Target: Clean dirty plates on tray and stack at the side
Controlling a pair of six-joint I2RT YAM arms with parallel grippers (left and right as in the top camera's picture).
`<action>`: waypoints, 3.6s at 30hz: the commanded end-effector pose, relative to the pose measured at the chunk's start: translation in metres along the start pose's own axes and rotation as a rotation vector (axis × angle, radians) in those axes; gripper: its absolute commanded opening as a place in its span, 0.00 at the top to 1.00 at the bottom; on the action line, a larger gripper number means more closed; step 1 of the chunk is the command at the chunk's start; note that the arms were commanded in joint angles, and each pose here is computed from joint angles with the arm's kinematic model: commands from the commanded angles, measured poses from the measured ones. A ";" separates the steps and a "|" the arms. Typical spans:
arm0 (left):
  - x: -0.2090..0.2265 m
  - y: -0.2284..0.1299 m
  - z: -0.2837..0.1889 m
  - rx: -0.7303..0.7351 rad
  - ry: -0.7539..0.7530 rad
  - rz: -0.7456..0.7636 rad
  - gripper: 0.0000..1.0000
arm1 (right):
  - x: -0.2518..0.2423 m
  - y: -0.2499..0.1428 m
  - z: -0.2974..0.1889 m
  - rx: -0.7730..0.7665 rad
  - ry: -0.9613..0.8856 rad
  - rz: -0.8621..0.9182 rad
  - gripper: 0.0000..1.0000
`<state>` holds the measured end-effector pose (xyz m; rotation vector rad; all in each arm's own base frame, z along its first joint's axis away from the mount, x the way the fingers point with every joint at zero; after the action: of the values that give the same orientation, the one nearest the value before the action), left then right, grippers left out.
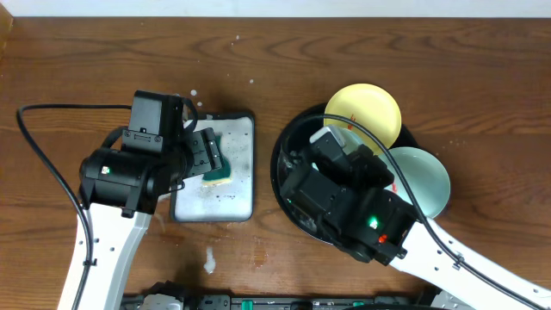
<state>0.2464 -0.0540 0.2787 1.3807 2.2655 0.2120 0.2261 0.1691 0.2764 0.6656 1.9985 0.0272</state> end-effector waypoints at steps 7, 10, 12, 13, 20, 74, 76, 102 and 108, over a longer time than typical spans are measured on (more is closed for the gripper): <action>0.000 0.001 -0.002 -0.004 -0.003 -0.001 0.18 | -0.011 0.000 -0.005 -0.008 -0.048 0.003 0.99; 0.000 0.001 -0.002 -0.004 -0.003 -0.001 0.18 | -0.011 0.000 -0.005 -0.008 -0.048 0.003 0.99; 0.000 0.001 -0.002 -0.004 -0.003 -0.001 0.18 | -0.011 0.000 -0.005 -0.008 -0.048 0.003 0.99; 0.000 0.001 -0.002 -0.004 -0.003 -0.001 0.18 | -0.011 0.000 -0.005 -0.008 -0.048 0.003 0.99; 0.000 0.001 -0.002 -0.004 -0.003 -0.001 0.18 | -0.011 0.000 -0.005 -0.008 -0.048 0.004 0.99; 0.000 0.001 -0.002 -0.004 -0.003 -0.001 0.17 | 0.003 -0.054 0.067 0.248 0.762 0.628 0.63; 0.000 0.001 -0.002 -0.004 -0.003 -0.001 0.18 | 0.008 -0.066 0.076 0.268 0.897 0.691 0.57; 0.000 0.001 -0.002 -0.004 -0.003 0.000 0.17 | 0.018 -0.126 0.133 0.415 0.855 0.836 0.99; 0.000 0.001 -0.002 -0.004 -0.003 -0.001 0.17 | -0.019 -0.096 0.085 0.220 0.585 0.670 0.99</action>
<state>0.2463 -0.0544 0.2787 1.3813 2.2643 0.2076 0.2654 0.0545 0.1954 1.7417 2.3390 0.5285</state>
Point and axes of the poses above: each gripper's point midway between its finger pads, its own z axis out along the fingers, its own x axis along the line the jaws close on, y = z × x, the point moved 5 cm from there along -z, back along the fingers, and after that the axes turned 13 degrees about -z, right-handed, at the moved point
